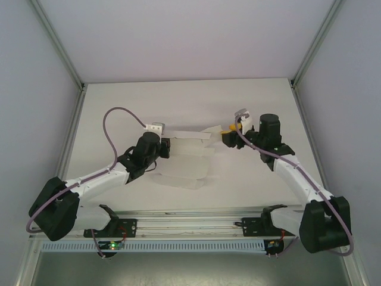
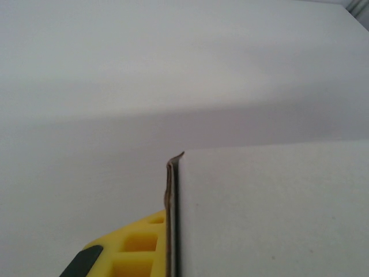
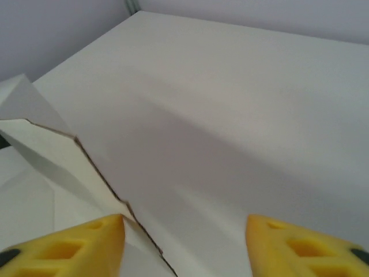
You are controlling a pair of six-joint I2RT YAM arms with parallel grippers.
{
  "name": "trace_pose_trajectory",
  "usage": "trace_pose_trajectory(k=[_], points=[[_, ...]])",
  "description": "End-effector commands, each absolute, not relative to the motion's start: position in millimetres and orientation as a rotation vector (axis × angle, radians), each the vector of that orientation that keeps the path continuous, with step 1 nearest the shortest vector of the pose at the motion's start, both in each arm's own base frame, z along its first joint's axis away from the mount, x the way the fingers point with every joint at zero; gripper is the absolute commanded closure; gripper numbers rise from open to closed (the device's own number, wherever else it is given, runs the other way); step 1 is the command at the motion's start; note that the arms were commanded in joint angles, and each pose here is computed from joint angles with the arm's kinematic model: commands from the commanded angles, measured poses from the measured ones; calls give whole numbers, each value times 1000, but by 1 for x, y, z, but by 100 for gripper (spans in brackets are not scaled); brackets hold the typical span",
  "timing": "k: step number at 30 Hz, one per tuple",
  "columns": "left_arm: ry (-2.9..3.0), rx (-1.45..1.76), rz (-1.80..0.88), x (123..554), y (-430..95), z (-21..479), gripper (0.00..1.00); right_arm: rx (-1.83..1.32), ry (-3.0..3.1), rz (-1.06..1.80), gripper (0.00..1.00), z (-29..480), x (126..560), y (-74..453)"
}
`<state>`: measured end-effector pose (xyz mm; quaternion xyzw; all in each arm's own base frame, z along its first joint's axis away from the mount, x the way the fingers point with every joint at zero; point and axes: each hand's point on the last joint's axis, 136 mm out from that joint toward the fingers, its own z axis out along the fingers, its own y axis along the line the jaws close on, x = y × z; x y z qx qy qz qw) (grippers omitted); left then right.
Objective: Assemble paper box
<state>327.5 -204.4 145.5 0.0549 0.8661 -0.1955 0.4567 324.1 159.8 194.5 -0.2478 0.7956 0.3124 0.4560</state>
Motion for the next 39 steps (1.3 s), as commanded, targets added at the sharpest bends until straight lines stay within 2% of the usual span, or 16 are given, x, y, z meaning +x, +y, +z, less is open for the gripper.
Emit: trace_pose_trajectory(k=[1, 3, 4, 5, 7, 9, 11, 14, 17, 26, 31, 35, 39], points=[[2038, 202, -569, 328, -214, 167, 100, -714, 1869, 1005, 52, 211, 313, 184], [2042, 202, -573, 328, -215, 167, 100, -731, 1869, 1043, 52, 211, 312, 188], [2051, 195, -559, 329, -213, 167, 100, -735, 1865, 1045, 49, 212, 311, 188], [2056, 188, -544, 330, -212, 167, 100, -731, 1866, 1034, 43, 212, 311, 188], [2067, 142, -487, 335, -203, 163, 100, -751, 1826, 1001, 19, 222, 306, 188], [2085, 86, -416, 339, -192, 159, 100, -715, 1802, 936, 17, 233, 305, 184], [2107, 69, -369, 341, -186, 152, 100, -652, 1781, 865, 2, 249, 305, 177], [2111, 71, -390, 341, -190, 149, 100, -584, 1751, 762, 2, 267, 306, 174], [2101, 65, -428, 341, -195, 150, 100, -668, 1738, 758, 2, 269, 296, 193], [2060, 27, -504, 338, -197, 161, 100, -697, 1924, 724, 2, 210, 306, 208], [2053, 30, -569, 340, -207, 163, 100, -817, 1900, 775, 2, 196, 297, 243], [2066, 49, -605, 341, -216, 160, 100, -708, 1865, 687, 2, 201, 316, 247], [2069, 49, -633, 340, -220, 157, 100, -464, 1767, 631, 2, 215, 336, 232]])
